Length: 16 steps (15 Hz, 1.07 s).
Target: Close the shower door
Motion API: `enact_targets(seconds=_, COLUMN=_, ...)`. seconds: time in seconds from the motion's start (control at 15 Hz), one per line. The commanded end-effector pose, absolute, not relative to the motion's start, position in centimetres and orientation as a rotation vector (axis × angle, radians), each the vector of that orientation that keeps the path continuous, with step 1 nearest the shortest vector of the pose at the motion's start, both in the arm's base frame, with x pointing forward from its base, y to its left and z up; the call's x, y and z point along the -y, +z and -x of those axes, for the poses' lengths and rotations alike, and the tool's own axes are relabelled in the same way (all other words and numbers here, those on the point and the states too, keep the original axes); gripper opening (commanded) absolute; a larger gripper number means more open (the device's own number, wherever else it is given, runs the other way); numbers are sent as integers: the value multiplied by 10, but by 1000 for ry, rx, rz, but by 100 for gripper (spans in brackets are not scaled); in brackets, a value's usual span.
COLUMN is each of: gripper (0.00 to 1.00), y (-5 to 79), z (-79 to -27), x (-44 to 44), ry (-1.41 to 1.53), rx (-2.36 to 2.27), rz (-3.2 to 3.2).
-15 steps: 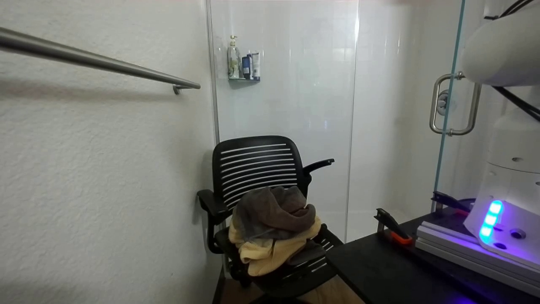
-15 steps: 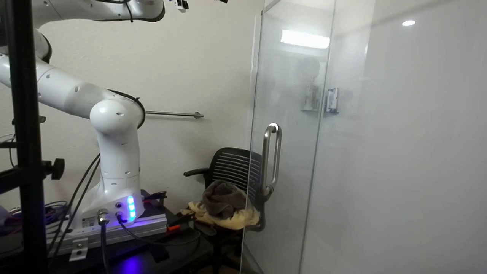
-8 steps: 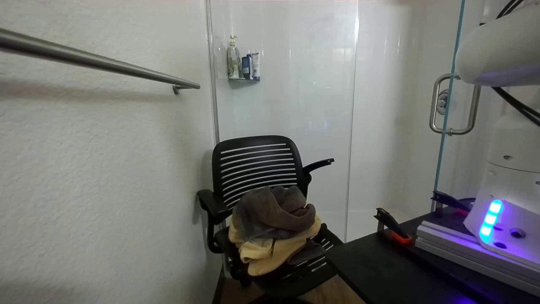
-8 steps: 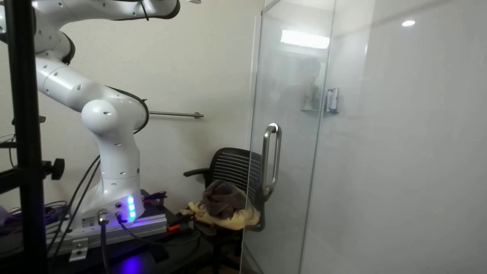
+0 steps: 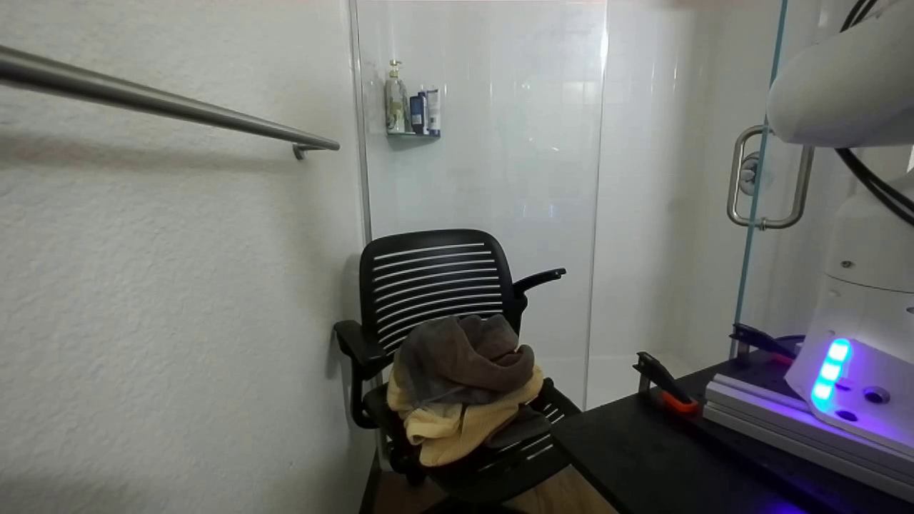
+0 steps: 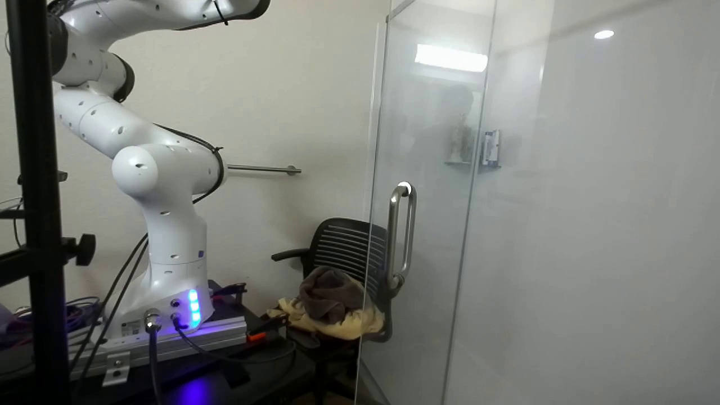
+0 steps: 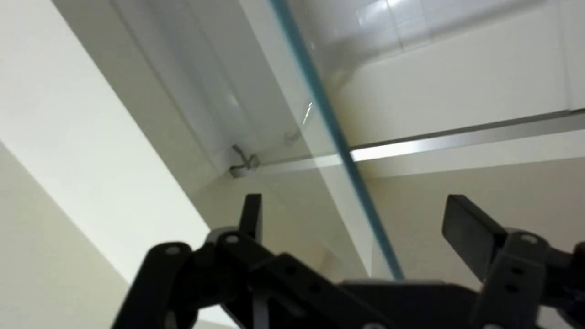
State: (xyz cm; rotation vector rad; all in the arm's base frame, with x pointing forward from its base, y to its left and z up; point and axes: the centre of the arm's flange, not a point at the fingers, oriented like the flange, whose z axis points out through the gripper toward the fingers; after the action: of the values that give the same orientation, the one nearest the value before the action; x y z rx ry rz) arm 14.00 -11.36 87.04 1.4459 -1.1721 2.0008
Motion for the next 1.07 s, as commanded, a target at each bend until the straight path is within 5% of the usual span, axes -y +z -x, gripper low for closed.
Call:
enact_targets(seconds=0.0, gripper=100, y=876, z=-133, x=162, ry=1924, rx=1229, rz=-1228)
enact_targets(seconds=0.33, gripper=100, y=836, z=-163, x=240, ry=1609, rx=1299, rz=-1188)
enact_targets(seconds=0.4, gripper=100, y=846, z=-137, x=216, ry=1712, rx=1295, rz=-1205)
enact_targets(seconds=1.0, gripper=100, y=802, z=-181, x=211, ry=1493, rx=1354, rz=-1575)
